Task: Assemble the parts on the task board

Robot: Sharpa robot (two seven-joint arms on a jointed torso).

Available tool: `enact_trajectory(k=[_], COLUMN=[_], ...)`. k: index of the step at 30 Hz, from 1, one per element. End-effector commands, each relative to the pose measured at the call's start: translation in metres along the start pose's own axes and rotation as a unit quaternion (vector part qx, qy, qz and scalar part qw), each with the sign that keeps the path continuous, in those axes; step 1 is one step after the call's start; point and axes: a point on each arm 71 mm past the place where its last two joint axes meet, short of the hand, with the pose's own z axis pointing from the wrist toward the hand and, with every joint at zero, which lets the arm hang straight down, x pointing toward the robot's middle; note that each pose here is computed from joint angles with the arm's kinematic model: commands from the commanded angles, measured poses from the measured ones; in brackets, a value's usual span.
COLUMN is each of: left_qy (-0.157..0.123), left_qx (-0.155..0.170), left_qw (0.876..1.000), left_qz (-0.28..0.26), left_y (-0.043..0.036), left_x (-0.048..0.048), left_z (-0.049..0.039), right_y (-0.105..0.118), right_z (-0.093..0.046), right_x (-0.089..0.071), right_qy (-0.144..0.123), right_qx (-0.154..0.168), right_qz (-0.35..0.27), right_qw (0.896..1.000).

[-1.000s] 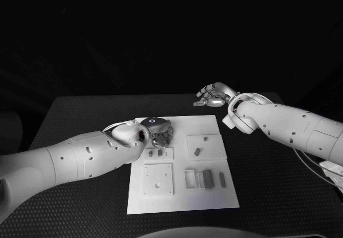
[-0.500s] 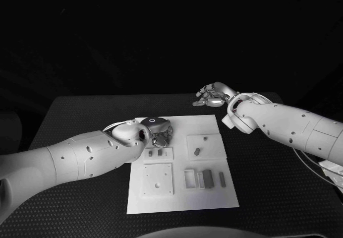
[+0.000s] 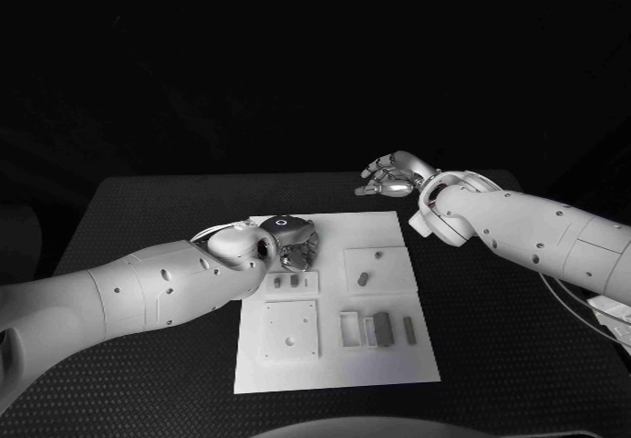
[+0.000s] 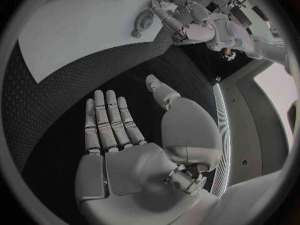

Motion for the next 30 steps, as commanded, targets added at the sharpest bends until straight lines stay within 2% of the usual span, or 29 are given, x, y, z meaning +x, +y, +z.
enact_trajectory(k=[1, 6, 16, 19, 28, 30], left_qy=[0.014, 0.010, -0.020, -0.032, -0.043, -0.048], left_qx=[0.000, 0.000, -0.002, -0.009, -0.017, -0.019], left_qw=[1.000, 1.000, 1.000, 0.999, 0.997, 0.996], left_qz=[0.006, 0.005, -0.009, -0.021, -0.064, -0.075], left_y=[-0.0005, -0.0010, 0.0015, 0.0029, 0.0063, 0.0077], left_x=[0.0042, 0.0039, 0.0001, -0.0016, -0.0047, -0.0084], left_z=[0.0001, 0.0001, -0.0025, -0.0034, -0.0093, -0.0099], right_y=[0.001, 0.001, 0.001, 0.000, -0.001, -0.001], right_z=[0.000, 0.000, 0.000, -0.001, -0.001, -0.001], right_x=[0.002, 0.002, 0.003, 0.003, 0.004, 0.004], right_qy=[0.007, 0.007, 0.007, 0.007, 0.008, 0.008], right_qx=[-0.007, -0.007, -0.006, -0.006, -0.005, -0.005], right_qz=[0.000, 0.000, 0.000, 0.001, 0.001, 0.001], right_qw=[1.000, 1.000, 1.000, 1.000, 1.000, 1.000])
